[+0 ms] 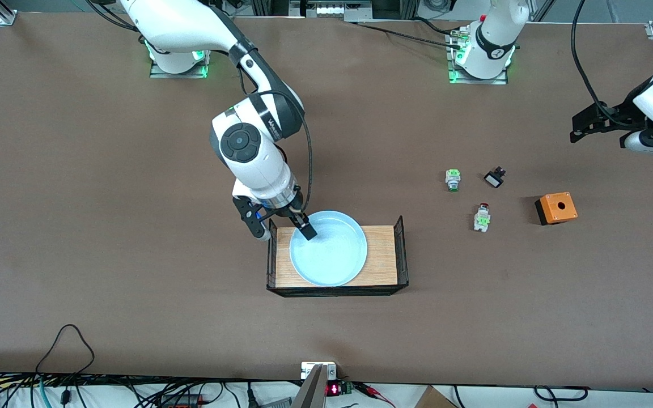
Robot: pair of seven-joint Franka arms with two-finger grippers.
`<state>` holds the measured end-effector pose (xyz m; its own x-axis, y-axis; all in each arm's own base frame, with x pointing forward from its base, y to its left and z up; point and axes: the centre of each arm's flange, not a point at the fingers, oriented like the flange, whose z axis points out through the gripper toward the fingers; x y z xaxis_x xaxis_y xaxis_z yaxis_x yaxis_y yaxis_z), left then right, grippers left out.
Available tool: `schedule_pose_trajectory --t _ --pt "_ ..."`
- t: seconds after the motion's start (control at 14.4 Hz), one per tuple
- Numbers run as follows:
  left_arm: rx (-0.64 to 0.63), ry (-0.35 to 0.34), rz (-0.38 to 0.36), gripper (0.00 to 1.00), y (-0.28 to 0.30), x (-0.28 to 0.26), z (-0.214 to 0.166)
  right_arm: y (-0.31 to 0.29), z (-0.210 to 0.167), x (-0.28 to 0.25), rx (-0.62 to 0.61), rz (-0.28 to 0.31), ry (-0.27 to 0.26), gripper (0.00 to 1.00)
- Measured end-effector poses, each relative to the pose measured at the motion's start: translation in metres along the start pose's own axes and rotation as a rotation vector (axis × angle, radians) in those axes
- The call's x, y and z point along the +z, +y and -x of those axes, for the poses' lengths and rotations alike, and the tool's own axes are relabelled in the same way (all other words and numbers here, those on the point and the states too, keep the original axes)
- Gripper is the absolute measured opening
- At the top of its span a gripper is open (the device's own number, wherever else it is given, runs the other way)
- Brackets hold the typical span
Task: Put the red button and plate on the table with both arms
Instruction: 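Lift the plate off the tray with the right gripper and carry it away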
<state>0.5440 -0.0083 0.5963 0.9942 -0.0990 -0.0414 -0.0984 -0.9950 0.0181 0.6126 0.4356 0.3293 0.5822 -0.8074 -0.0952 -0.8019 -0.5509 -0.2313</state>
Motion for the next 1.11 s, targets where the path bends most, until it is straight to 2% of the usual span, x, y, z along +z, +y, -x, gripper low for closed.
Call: schedule_pose_trajectory --t 0.14,0.56,0.76,0.9,1.11 --pt "0.005 0.001 0.0 1.0 0.001 0.0 0.0 0.0 0.0 0.002 0.0 -0.005 0.001 0.96" --pt "0.011 0.003 0.0 1.0 0.001 -0.001 0.0 -0.004 0.009 -0.002 0.082 -0.02 -0.003 0.29" --pt "0.01 0.002 0.0 1.0 0.0 -0.001 0.0 -0.006 0.012 -0.006 0.078 -0.027 -0.005 0.07" --pt "0.008 0.002 0.0 1.0 -0.001 -0.001 0.0 -0.006 0.015 -0.007 0.074 -0.028 -0.007 0.04" --pt "0.004 0.001 0.0 1.0 -0.003 -0.001 0.0 -0.006 0.017 -0.007 0.071 -0.028 -0.007 0.04"
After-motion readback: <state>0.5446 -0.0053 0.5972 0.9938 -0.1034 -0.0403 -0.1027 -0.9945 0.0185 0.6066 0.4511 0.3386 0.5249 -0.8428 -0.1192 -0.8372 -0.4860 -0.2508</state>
